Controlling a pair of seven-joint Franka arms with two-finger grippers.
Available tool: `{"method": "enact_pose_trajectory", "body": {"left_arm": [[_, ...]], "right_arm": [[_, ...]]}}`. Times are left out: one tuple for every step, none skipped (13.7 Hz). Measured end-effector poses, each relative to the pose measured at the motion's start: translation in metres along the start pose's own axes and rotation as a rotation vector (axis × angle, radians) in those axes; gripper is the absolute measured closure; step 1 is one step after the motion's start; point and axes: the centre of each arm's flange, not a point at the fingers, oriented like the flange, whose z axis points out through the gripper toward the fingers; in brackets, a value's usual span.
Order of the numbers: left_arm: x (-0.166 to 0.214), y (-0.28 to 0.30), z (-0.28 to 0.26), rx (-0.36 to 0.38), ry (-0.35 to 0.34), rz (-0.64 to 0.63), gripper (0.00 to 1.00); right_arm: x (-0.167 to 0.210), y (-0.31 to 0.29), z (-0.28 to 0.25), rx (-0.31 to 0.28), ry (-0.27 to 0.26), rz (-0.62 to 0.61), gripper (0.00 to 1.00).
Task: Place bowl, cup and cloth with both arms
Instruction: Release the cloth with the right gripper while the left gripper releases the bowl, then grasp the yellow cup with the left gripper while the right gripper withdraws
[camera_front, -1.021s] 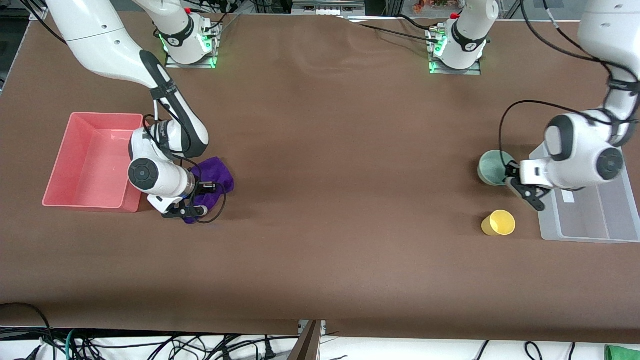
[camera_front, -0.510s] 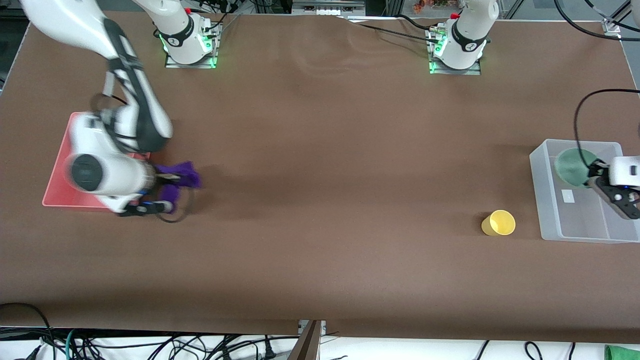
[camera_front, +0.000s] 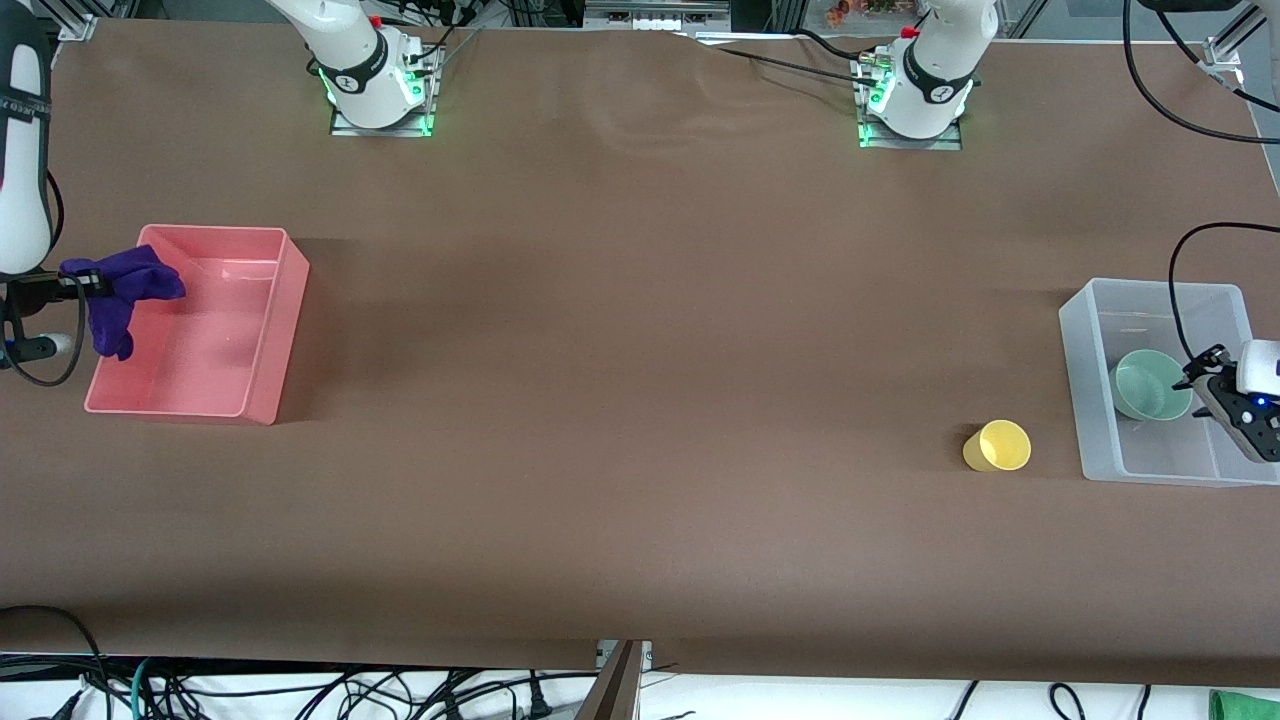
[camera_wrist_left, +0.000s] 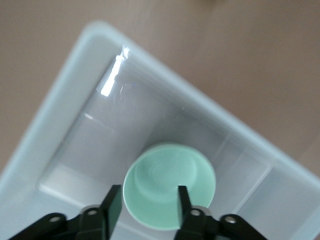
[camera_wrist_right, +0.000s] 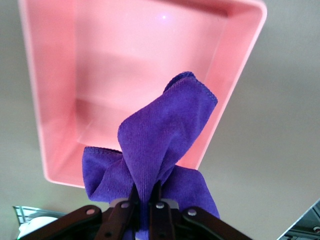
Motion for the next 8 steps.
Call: {"method": "enact_pose_trajectory", "body": {"left_arm": [[0.022,0.008,-0.017,-0.004,0.017,-0.031,0.31],[0.047,0.017,-0.032,-0.001,0.030,-0.079,0.22],[0.074,0.027,-0.041,-0.001,0.042,-0.136,0.13],[0.100,0.037,-0.045,-0.003,0.052,-0.201,0.02],[0.124,0.046,-0.043,-0.016,0.058,-0.271,0.00],[0.146,0.055,-0.036,-0.043,0.068,-0.336,0.00],[0.162,0.060,-0.025,-0.062,0.075,-0.379,0.00],[0.173,0.058,-0.011,-0.061,0.092,-0.406,0.00]], "right_arm": [[0.004,-0.003,0.014,0.010,-0.003,0.005,0.91],[0.009,-0.008,0.028,0.026,-0.008,0.028,0.91],[0.011,-0.013,0.040,0.037,-0.022,0.061,0.91],[0.013,-0.017,0.049,0.044,-0.032,0.081,0.91],[0.014,-0.019,0.055,0.050,-0.038,0.096,0.91],[0.014,-0.020,0.057,0.057,-0.039,0.109,0.85],[0.015,-0.020,0.057,0.061,-0.036,0.113,0.74],[0.015,-0.020,0.052,0.060,-0.026,0.113,0.65]]}}
